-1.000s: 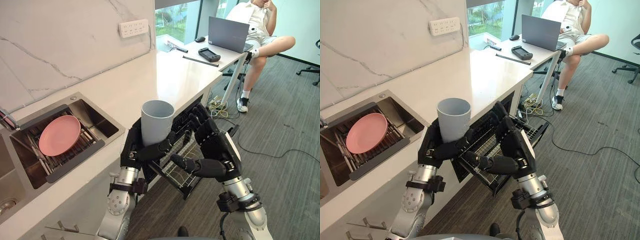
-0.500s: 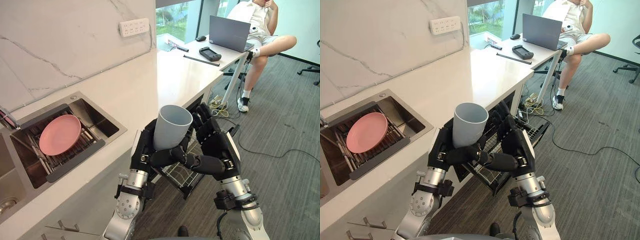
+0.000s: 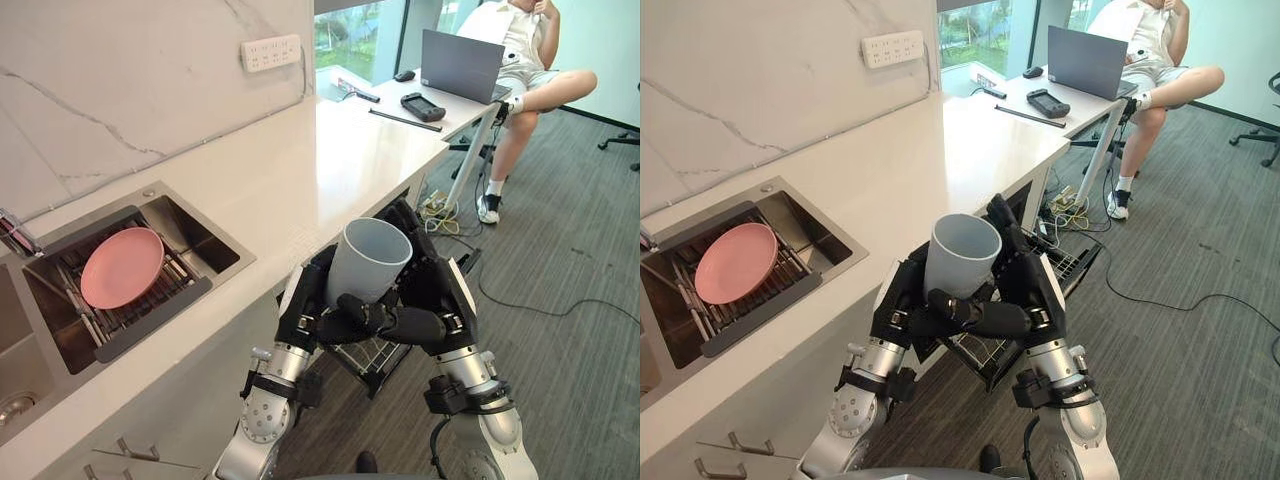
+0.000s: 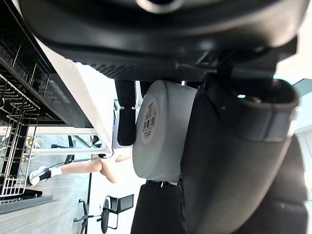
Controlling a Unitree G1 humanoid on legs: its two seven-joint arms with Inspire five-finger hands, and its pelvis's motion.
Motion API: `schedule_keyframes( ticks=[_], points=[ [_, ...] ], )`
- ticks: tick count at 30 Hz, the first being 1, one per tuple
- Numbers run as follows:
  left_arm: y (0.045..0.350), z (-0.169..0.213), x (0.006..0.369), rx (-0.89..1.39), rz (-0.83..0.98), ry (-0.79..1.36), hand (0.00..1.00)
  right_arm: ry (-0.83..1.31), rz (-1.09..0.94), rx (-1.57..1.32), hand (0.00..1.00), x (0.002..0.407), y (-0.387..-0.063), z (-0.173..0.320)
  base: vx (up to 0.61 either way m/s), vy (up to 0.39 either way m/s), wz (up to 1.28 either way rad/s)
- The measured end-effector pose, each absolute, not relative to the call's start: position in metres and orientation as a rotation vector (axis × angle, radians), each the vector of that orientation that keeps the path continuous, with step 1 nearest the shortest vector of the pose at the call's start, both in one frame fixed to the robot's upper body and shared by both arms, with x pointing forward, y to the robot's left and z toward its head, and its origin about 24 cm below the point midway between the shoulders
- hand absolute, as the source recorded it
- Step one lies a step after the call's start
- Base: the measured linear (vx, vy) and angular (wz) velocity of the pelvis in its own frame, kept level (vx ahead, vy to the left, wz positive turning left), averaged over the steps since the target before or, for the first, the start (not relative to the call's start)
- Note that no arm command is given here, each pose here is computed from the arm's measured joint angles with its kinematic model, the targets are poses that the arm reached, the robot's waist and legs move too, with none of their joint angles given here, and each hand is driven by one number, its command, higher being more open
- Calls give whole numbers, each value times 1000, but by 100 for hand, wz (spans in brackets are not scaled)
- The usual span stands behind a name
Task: Walk over to the sink, pick up the cup, carry it to the dishwasher, place the cup inside the dishwasher, then close the dishwasher door
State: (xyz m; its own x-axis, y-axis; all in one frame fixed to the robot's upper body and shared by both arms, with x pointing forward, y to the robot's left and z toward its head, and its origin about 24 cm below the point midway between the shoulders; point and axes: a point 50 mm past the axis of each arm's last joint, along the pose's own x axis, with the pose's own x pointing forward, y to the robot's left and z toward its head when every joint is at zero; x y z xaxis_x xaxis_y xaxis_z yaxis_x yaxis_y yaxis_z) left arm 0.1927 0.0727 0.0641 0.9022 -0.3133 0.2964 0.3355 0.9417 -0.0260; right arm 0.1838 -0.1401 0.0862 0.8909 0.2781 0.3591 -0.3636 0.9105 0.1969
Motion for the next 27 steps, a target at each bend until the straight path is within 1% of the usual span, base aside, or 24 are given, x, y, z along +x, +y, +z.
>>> schedule_keyframes(
  ticks=[12, 13, 27],
  points=[
    [72, 59, 192, -71, -344, -271, 0, -334, 325, 261, 100, 185, -141, 87, -7, 3, 0],
    [71, 59, 192, -71, -345, -271, 0, -334, 328, 261, 0, 185, -141, 87, 0, 0, 0],
    [66, 59, 190, -90, -387, -263, 0, -342, 299, 213, 0, 192, -151, 88, 0, 0, 0]
  ],
)
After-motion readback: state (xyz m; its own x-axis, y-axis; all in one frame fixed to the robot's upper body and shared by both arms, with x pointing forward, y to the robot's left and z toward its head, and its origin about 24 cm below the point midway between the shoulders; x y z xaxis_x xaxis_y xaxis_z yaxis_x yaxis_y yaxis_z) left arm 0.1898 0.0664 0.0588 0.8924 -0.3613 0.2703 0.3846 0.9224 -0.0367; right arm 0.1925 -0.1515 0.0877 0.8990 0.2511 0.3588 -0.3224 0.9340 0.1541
